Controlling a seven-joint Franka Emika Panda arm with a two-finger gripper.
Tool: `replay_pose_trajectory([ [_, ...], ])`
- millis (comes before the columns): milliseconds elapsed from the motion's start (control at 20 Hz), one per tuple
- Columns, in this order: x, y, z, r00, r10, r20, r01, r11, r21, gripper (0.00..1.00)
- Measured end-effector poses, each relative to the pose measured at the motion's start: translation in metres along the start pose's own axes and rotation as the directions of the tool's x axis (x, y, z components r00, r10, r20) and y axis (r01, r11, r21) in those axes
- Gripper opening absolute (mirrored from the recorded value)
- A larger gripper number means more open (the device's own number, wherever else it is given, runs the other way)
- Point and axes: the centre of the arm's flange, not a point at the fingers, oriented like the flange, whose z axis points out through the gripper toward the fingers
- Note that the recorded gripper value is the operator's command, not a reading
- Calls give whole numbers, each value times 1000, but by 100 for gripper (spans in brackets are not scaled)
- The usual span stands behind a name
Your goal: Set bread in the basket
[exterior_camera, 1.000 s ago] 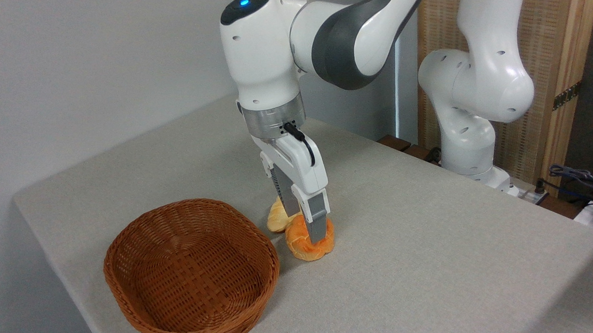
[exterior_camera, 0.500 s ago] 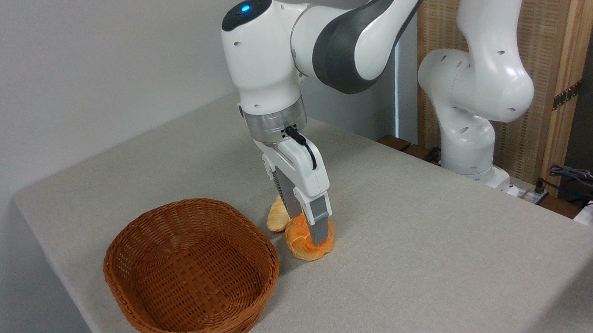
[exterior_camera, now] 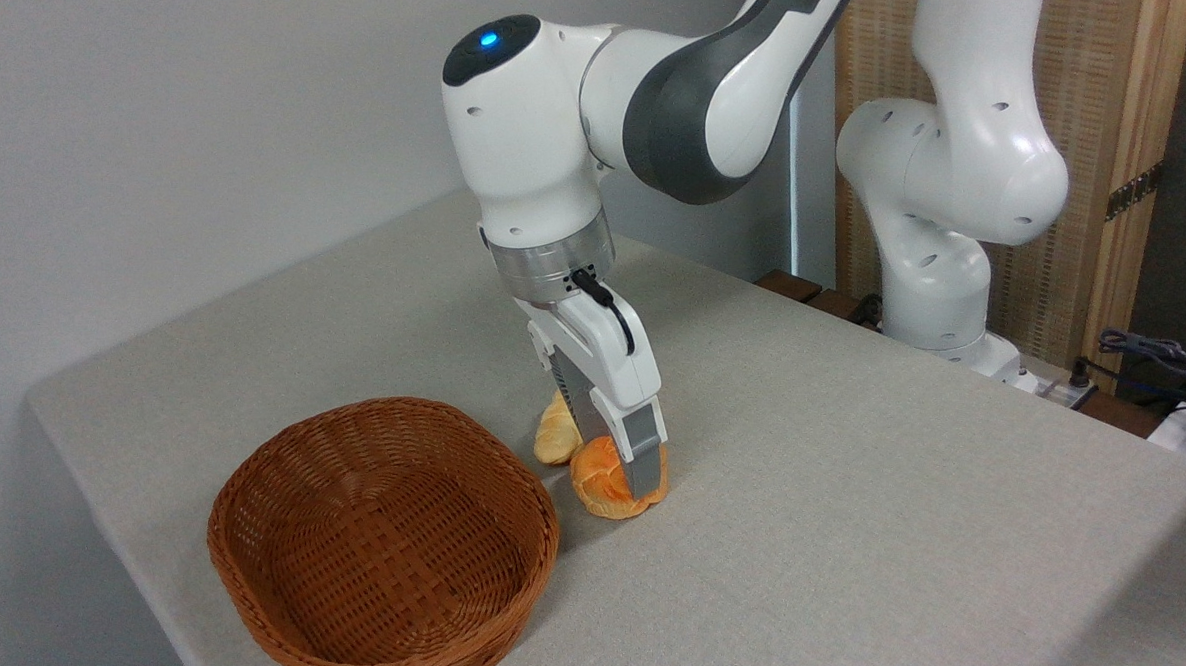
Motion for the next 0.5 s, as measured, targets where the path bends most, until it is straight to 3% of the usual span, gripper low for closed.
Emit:
replay_pose_trajectory([
  [500,1,-1,10,1000,1,11,-1,1000,-13,100],
])
